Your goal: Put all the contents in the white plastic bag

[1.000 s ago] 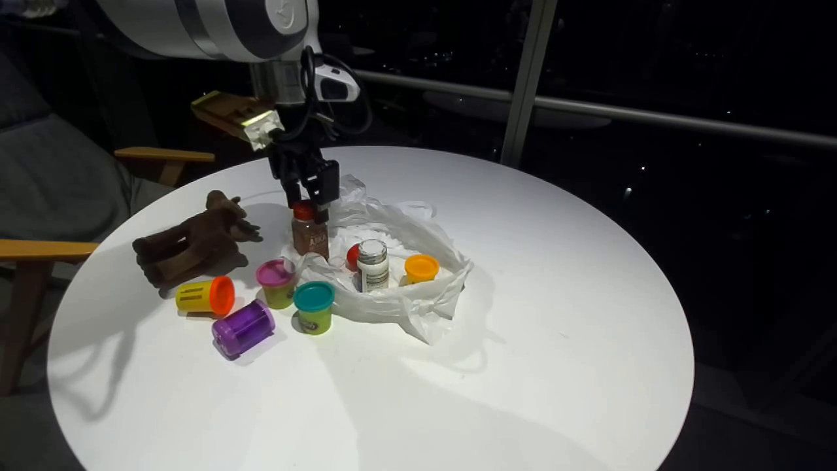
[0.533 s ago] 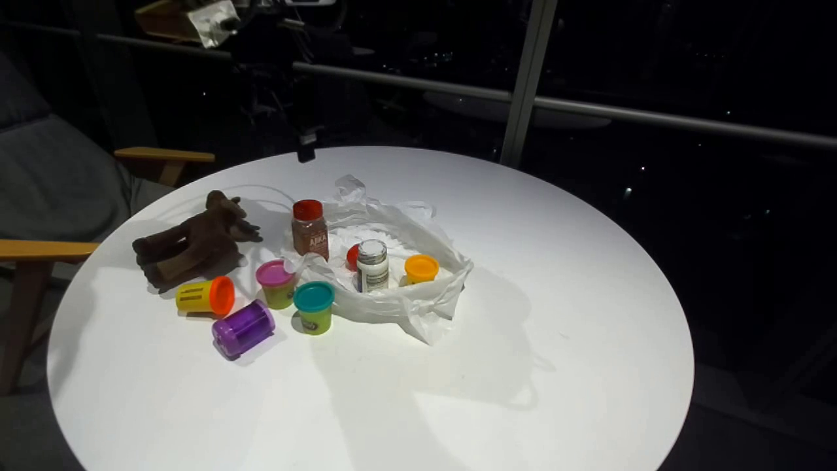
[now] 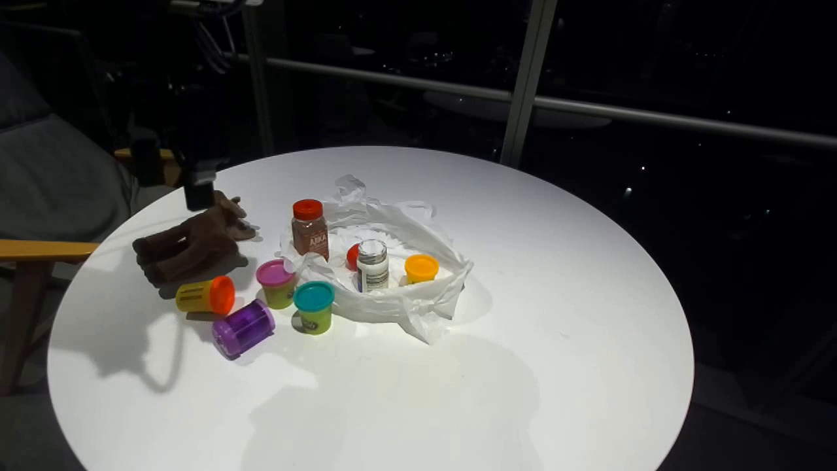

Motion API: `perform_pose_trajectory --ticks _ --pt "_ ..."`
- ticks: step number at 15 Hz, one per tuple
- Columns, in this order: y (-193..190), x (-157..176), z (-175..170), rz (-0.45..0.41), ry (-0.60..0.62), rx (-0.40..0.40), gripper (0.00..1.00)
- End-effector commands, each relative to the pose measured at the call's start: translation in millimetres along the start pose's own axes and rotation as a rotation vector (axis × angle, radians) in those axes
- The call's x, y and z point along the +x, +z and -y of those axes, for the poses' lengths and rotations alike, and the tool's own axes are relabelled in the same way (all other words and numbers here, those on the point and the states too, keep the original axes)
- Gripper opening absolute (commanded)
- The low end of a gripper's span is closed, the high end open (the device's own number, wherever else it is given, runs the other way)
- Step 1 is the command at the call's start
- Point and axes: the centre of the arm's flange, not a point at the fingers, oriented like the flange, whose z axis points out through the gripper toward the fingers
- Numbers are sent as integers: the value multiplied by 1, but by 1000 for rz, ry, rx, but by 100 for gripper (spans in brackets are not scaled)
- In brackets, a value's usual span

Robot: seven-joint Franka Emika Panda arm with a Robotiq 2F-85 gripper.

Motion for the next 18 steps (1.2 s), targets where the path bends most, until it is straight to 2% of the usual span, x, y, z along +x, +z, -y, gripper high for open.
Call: perform_pose_trajectory --ticks 1,6,10,14,15,18 --pt "52 -32 -12 -50 -74 22 100" --pt "118 -36 -4 -85 -115 25 100" --pt "138 -15 -4 -108 -134 26 100" --pt "147 4 -4 -67 -140 31 100" --pt "145 -15 -9 -68 -128 22 100" --pt "150 -5 -5 -64 -131 24 100"
